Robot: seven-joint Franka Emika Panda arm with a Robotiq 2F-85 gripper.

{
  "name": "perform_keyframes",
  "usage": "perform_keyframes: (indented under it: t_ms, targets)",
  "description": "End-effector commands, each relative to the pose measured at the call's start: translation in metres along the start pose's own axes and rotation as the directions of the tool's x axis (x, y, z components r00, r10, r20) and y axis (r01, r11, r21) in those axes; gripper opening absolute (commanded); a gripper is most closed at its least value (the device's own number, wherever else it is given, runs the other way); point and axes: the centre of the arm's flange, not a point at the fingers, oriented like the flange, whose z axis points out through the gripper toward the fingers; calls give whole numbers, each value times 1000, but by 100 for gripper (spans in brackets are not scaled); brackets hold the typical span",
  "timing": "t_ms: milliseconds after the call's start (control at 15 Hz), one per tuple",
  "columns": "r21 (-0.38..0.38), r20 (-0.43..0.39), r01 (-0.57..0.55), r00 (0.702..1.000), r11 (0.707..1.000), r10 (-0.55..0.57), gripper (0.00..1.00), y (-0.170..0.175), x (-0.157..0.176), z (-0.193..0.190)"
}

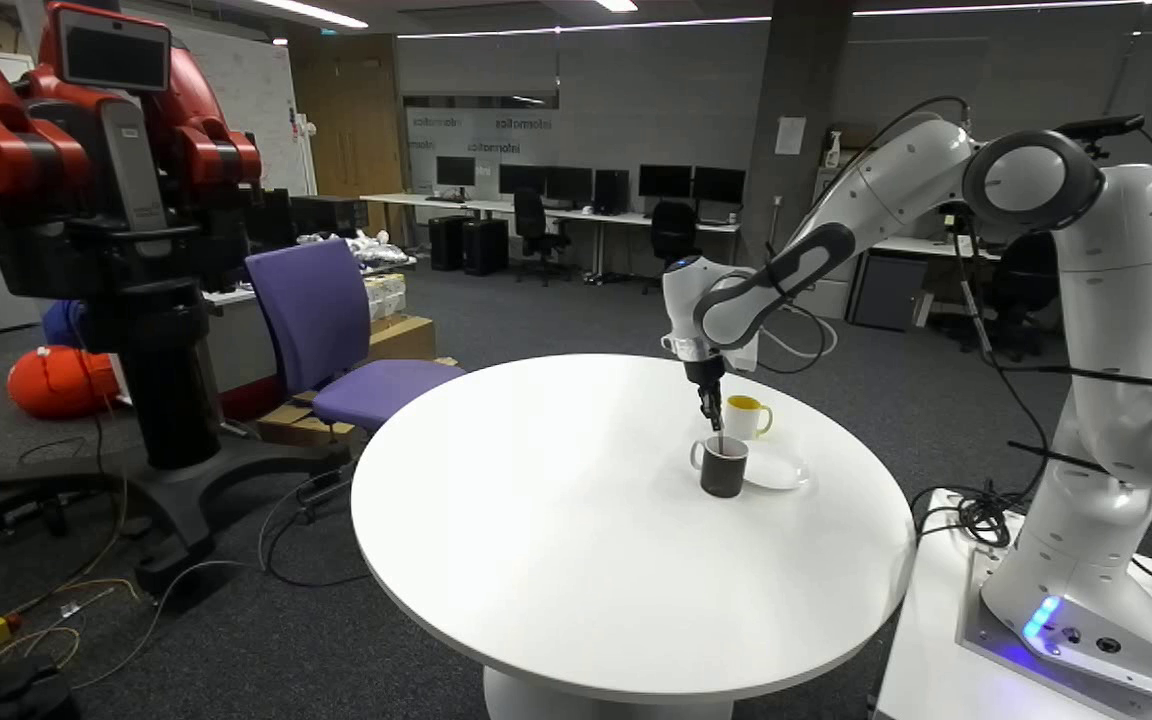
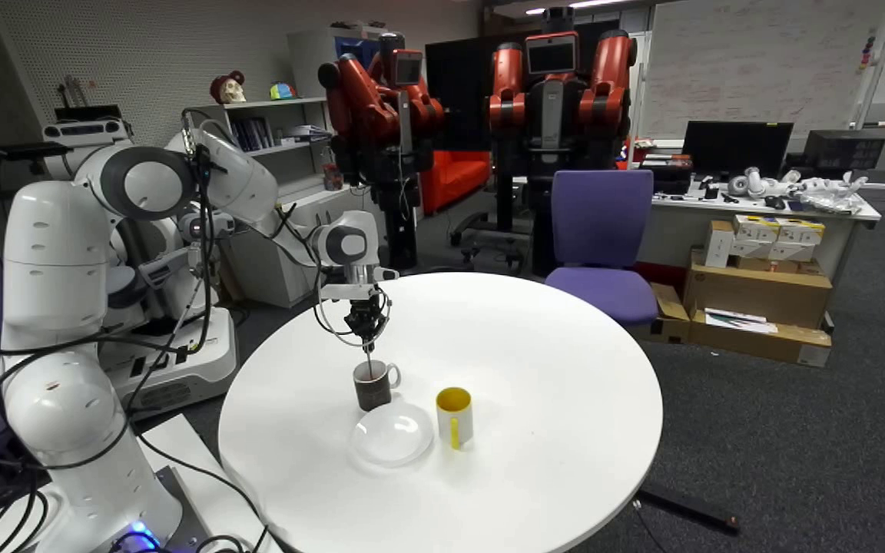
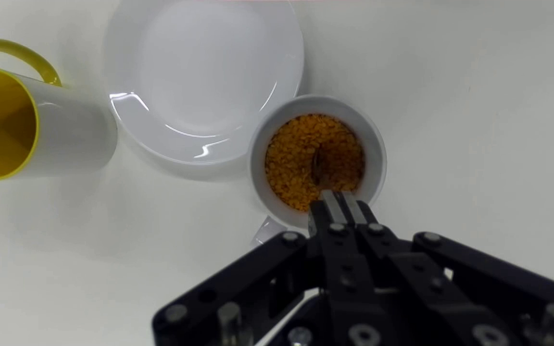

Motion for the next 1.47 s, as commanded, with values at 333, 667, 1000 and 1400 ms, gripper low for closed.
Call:
perform_keyframes:
  t_ms: [333, 667, 1000, 1400]
  targets:
    - [20, -37, 29, 999, 999, -28, 0, -18, -11, -11]
    - [44, -46, 65, 997, 997, -63, 0, -32, -4, -14]
    - [28, -53, 74, 996, 997, -72, 0, -33, 1, -16]
    - [-24, -53, 69, 996, 997, -70, 0, -24, -9, -20]
